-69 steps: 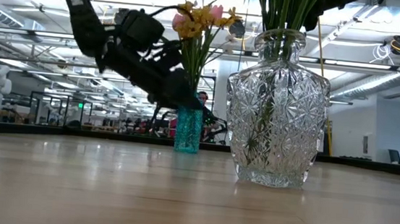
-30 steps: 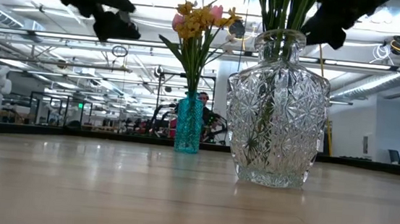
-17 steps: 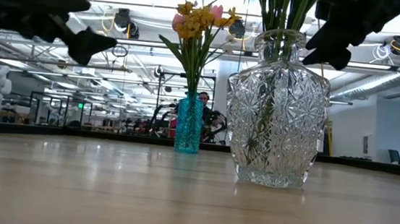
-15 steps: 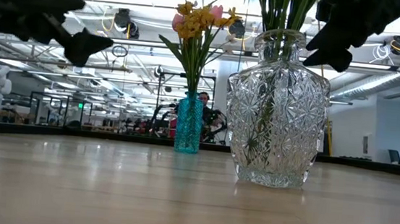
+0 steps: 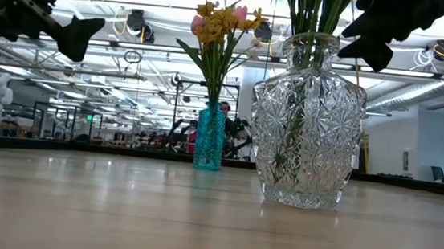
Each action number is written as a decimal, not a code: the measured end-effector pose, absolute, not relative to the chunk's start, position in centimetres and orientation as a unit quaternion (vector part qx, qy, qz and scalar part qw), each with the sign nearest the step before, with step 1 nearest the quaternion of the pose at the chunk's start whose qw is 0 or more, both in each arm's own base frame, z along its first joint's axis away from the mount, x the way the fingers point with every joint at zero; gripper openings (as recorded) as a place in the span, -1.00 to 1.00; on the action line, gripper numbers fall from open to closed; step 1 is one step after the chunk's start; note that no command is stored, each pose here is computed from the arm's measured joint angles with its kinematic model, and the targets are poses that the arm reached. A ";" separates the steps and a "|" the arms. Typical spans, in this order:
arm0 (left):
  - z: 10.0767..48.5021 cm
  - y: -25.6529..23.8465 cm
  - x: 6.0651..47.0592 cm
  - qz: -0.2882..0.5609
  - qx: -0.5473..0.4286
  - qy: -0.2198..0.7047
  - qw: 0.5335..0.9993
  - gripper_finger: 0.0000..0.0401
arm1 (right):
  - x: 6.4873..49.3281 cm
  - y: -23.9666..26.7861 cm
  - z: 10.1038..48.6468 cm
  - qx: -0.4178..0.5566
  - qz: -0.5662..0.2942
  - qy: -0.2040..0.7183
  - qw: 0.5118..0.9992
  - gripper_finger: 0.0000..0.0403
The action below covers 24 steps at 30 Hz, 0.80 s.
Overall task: Sort flowers into vase by color
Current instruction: Return to Home Position
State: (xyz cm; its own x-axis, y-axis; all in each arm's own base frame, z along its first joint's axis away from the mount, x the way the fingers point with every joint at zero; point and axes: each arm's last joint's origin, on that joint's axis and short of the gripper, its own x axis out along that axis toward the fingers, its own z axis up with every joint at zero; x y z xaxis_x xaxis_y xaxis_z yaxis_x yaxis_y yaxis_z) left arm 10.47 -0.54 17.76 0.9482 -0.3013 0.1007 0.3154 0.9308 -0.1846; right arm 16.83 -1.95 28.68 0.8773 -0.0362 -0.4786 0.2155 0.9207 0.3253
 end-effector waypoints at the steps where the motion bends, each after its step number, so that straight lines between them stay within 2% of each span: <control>1: 17.7 -0.5 10.3 -0.164 -0.102 -0.033 0.981 0.87 | 16.8 -1.9 28.7 0.187 -0.066 0.239 0.951 0.05; 5: 17.5 -0.6 9.5 -0.195 -0.100 -0.025 0.975 0.87 | 16.8 -1.9 28.6 0.176 -0.064 0.243 0.952 0.05; 17: 17.2 -0.5 9.6 -0.181 -0.104 -0.012 0.978 0.87 | 16.7 -1.9 28.3 0.131 -0.051 0.243 0.960 0.05; 24: 17.1 -0.5 9.6 -0.180 -0.104 -0.012 0.978 0.87 | 15.3 -1.8 22.9 0.134 -0.046 0.179 0.974 0.05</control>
State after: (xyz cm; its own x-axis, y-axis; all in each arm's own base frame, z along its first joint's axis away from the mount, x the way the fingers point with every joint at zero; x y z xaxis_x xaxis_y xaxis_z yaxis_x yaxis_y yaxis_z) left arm 9.55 -0.48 17.14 0.9347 -0.3500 0.0610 0.3550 0.9135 -0.1985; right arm 15.35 -1.76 22.88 0.9320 -0.0413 -0.3602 0.1371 0.9599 0.2446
